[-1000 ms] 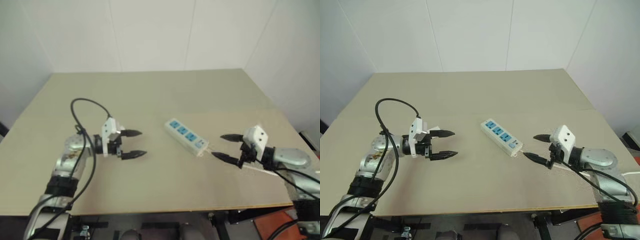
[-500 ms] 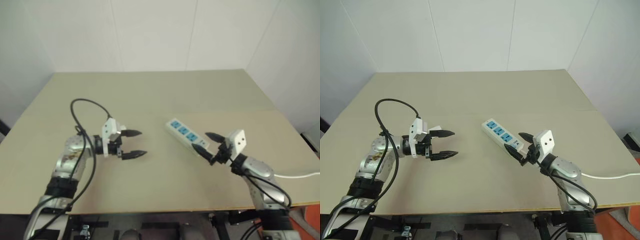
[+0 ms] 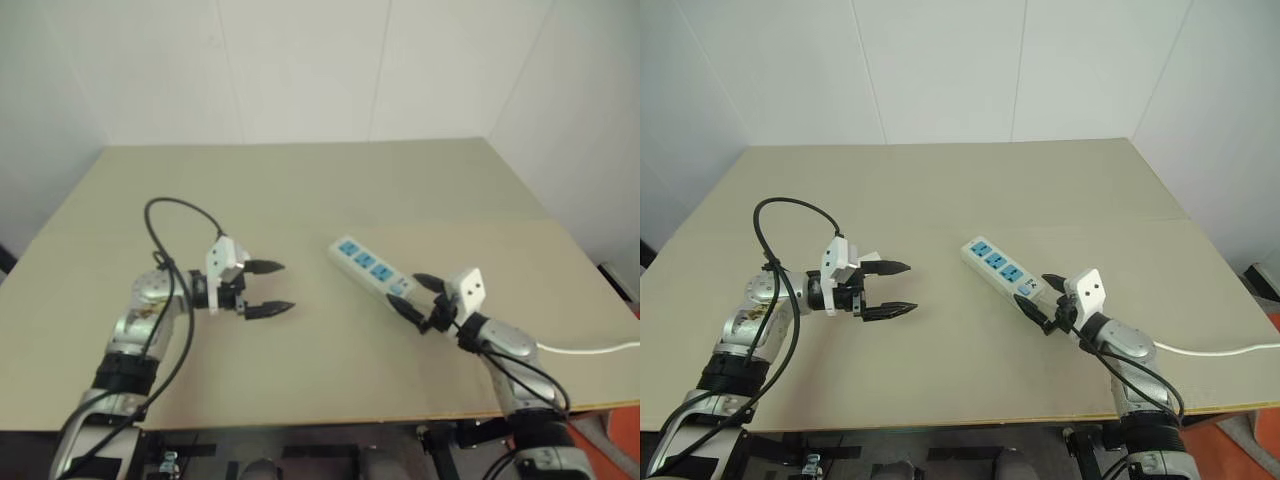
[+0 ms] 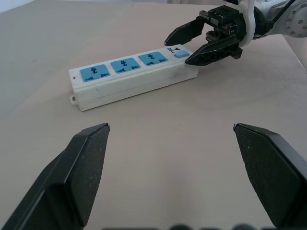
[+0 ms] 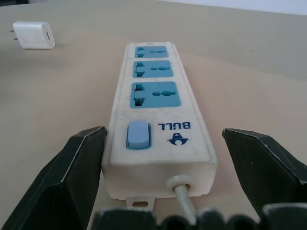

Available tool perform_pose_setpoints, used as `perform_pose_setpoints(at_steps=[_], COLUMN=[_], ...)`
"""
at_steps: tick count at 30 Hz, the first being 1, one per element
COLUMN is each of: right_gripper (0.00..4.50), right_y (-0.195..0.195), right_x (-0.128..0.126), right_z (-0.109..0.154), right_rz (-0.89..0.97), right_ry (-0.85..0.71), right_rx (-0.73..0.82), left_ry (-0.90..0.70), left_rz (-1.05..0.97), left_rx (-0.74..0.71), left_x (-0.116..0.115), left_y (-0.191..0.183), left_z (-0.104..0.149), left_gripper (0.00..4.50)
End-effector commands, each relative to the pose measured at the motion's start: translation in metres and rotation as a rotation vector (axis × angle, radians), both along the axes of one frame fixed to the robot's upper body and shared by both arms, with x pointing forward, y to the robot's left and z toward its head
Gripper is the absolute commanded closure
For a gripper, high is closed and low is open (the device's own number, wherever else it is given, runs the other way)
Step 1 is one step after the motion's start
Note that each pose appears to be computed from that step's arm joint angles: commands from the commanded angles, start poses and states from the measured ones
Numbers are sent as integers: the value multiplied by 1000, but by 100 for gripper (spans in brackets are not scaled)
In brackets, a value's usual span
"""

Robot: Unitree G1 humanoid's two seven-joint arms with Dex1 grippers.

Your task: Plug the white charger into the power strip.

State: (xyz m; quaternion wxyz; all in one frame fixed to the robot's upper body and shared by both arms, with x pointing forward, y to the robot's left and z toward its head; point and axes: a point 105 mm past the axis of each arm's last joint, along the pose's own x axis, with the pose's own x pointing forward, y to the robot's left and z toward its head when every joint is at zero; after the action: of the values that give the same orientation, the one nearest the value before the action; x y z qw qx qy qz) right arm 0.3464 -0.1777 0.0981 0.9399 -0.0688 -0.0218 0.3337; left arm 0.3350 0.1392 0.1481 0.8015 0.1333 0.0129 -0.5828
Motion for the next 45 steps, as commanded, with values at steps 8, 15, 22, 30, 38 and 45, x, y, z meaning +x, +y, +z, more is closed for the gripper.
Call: perform_pose_setpoints(at_steps=[8,15,22,30,38,45], right_gripper=[4,4,4,108,108,108], right_y=[9,11,12,10,19,47], right_x=[10,11,14,15,11,-10], right_z=[15,11,9,4,7,15], right_rz=[58,72,72,67,122,349], right_ry=[-56,-46,-42,-34,-51,-42], right_rx=[10,9,14,24,3,-67], left_ry=[-54,-54,-57,-55,-65,-104], left_rz=[-16,-13,-12,-14,-8,111], left_rx=[5,-4,-8,-8,-4,63], left_x=[-1,-2,-2,-2,-1,19], left_y=[-2,-2,-2,-4,-2,3], left_z=[10,11,12,11,14,31], left_gripper=[0,0,0,0,0,0])
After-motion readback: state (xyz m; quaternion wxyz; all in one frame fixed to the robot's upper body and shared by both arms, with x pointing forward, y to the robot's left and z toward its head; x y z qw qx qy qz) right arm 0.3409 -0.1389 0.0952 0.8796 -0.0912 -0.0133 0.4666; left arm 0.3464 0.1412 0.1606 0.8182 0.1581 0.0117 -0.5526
